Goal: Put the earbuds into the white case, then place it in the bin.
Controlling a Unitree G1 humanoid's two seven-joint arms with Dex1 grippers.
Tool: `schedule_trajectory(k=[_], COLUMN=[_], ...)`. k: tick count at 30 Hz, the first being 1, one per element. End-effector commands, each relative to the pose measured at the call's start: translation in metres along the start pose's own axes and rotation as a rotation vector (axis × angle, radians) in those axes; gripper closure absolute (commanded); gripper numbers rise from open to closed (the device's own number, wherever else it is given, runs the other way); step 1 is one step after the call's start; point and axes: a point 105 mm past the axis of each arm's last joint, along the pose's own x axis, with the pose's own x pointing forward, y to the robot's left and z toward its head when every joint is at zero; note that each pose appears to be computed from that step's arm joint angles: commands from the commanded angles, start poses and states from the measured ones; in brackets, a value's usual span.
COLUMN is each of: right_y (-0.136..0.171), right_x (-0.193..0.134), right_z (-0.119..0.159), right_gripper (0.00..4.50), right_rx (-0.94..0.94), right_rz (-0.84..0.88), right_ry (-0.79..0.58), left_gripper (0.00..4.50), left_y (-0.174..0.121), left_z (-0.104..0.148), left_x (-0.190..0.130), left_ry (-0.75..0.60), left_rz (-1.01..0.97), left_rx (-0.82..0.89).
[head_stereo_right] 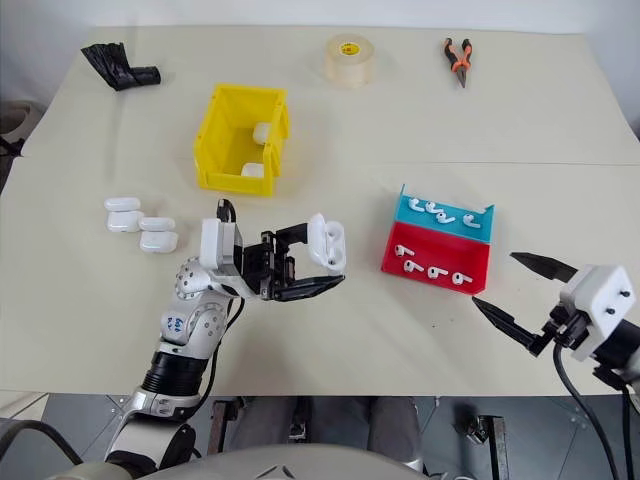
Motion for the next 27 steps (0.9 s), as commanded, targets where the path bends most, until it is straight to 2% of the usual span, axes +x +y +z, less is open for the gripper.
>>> schedule_trajectory(k=[1, 6, 11, 19, 27], right_y=[-0.004, -0.006, -0.011, -0.002, -0.018], right_x=[-0.011, -0.008, 0.016, 0.054, 0.079], right_z=[0.005, -0.006, 0.006, 0.02, 0.006], right_gripper=[0.0, 0.0, 0.0, 0.0, 0.0], right_rx=[-0.027, -0.014, -0.008, -0.088, -0.207], right_rz=[-0.071, -0.058, 0.055, 0.308, 0.359], right_ry=[0.075, 0.226, 0.286, 0.474, 0.593], left_gripper=[1.54, 1.54, 1.54, 1.54, 1.54], left_y=[-0.005, -0.004, -0.001, -0.001, -0.009], left_z=[0.0, -0.003, 0.0, -0.001, -0.003], left_x=[0.007, 0.01, 0.011, 0.011, 0.012], left_ry=[-0.007, 0.018, 0.017, 0.028, 0.028], left_rz=[-0.065, -0.077, -0.075, -0.069, -0.081], left_rx=[0.023, 0.048, 0.065, 0.065, 0.023])
